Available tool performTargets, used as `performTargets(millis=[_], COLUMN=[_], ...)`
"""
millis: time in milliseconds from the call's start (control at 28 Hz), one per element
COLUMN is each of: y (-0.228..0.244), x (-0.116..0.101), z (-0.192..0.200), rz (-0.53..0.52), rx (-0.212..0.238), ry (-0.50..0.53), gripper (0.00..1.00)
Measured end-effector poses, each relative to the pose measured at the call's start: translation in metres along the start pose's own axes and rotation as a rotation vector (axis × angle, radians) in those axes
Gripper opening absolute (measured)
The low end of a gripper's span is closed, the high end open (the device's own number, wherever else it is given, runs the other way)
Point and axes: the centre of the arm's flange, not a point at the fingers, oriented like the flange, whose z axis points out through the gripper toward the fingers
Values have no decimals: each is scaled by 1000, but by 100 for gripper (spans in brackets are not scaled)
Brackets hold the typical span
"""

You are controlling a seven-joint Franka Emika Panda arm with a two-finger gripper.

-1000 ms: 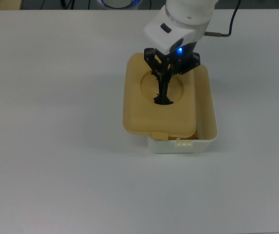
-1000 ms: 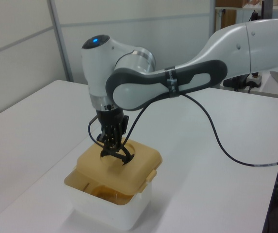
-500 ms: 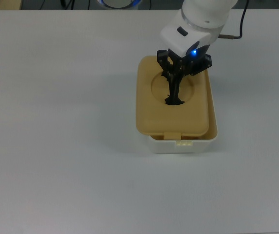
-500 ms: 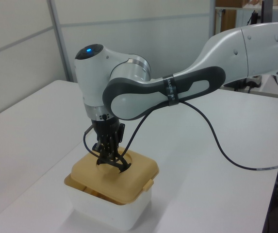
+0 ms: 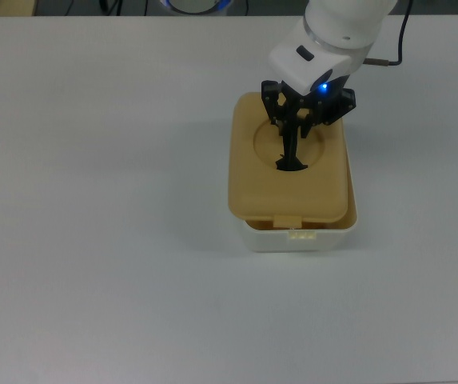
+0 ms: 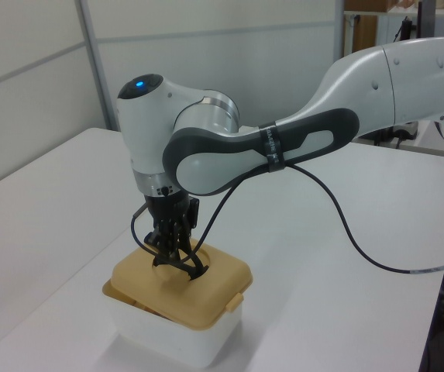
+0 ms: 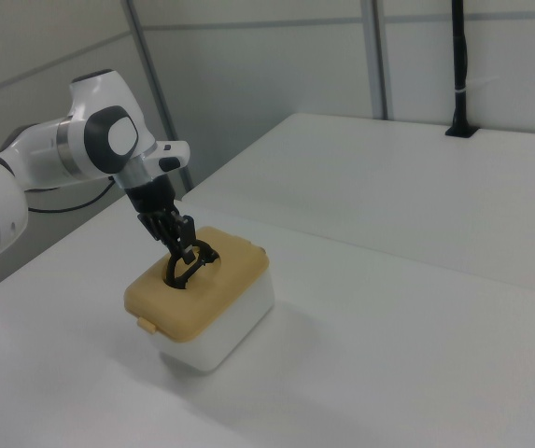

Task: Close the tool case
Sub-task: 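Lower the lid onto the box rim and open the gripper, then raise the open gripper away from the lid handle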

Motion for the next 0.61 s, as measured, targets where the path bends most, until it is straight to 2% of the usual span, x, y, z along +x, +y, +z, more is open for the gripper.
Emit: performTargets(millis=[107,179,214,321,357,429,464,607], y=[-4,-5,-6,-5,-3,-1,3,14], x=[-1,-1,-1,-1,-2,-3,-4,-5], z=[1,1,0,-2,-3,-7,-12,-27], rz=[0,1,1,3,5,10,14,30], rx=[-6,-6,-5,-7,-13,-22,-28,-36], ry=[1,2,3,2,-7,-18,-24,-19], gripper=[49,54,63,71,78,83,92,100])
